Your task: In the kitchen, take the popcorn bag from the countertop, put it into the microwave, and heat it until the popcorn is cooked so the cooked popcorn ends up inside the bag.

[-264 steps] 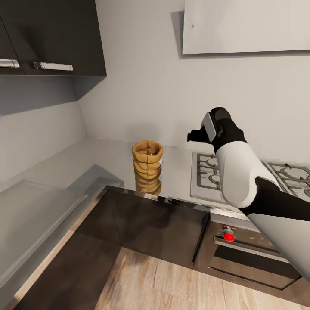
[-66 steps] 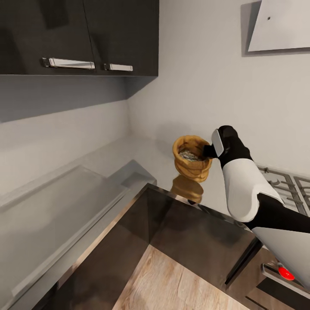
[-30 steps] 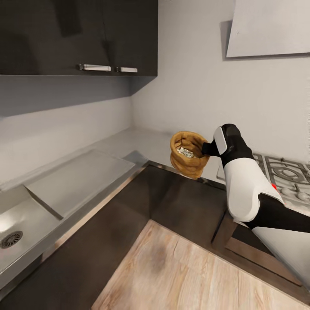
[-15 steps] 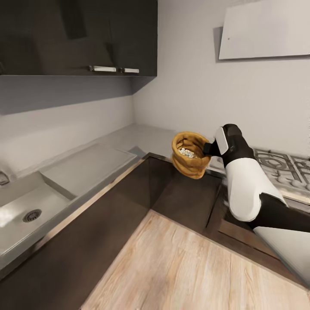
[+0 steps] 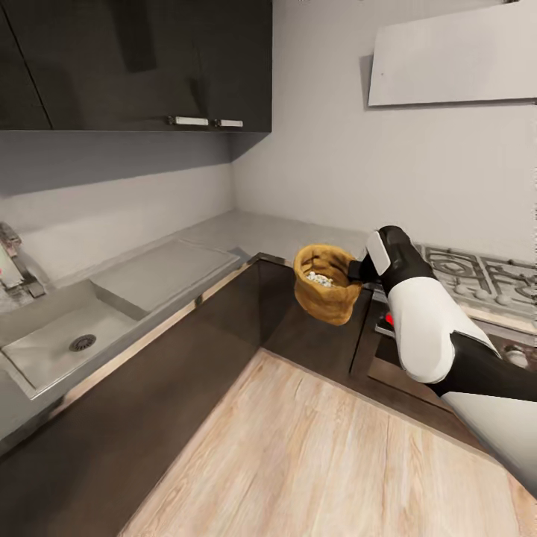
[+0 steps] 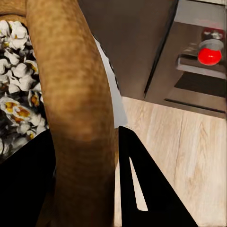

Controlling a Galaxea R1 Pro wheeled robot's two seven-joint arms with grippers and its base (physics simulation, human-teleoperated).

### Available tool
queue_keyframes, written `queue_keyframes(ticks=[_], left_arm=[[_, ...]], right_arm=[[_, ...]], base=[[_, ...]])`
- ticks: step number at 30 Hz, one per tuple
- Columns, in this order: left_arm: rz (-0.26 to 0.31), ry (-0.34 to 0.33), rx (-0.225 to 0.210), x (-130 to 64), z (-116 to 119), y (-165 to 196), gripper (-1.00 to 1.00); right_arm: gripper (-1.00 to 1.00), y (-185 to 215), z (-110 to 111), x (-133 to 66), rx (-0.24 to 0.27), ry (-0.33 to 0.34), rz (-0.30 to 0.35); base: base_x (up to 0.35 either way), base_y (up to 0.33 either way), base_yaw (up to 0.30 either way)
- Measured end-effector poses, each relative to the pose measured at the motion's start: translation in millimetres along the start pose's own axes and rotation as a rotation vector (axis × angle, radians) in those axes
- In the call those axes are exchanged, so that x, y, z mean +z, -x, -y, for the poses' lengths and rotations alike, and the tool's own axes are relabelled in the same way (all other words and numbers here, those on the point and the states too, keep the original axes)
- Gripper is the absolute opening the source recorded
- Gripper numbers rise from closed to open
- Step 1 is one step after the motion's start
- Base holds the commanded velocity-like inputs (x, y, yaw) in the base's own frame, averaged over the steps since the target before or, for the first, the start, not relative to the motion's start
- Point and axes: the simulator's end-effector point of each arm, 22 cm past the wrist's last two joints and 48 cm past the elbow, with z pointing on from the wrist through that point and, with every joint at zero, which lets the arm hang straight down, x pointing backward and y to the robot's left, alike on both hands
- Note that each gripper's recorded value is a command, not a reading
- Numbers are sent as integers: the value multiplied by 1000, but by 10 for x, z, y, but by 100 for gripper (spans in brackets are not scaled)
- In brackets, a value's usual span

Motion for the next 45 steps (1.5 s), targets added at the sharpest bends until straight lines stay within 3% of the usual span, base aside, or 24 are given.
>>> queue_keyframes(ticks=[8,28,39,45], left_arm=[[1,1,-1,1,-11,7,100],[23,-1,-3,5,-9,90,100],[39,-4,-7,7,2,153,100],[48,-5,-8,8,5,189,100]], right_arm=[[-100,-6,-25,-2,-1,8,-1],[-100,-11,25,-101,-1,-3,8],[-100,-616,194,217,-8,-32,-83],[-100,-1198,284,478,-15,-40,-168]], base=[[-283,0,0],[-6,0,0],[0,0,-55],[0,0,-91]])
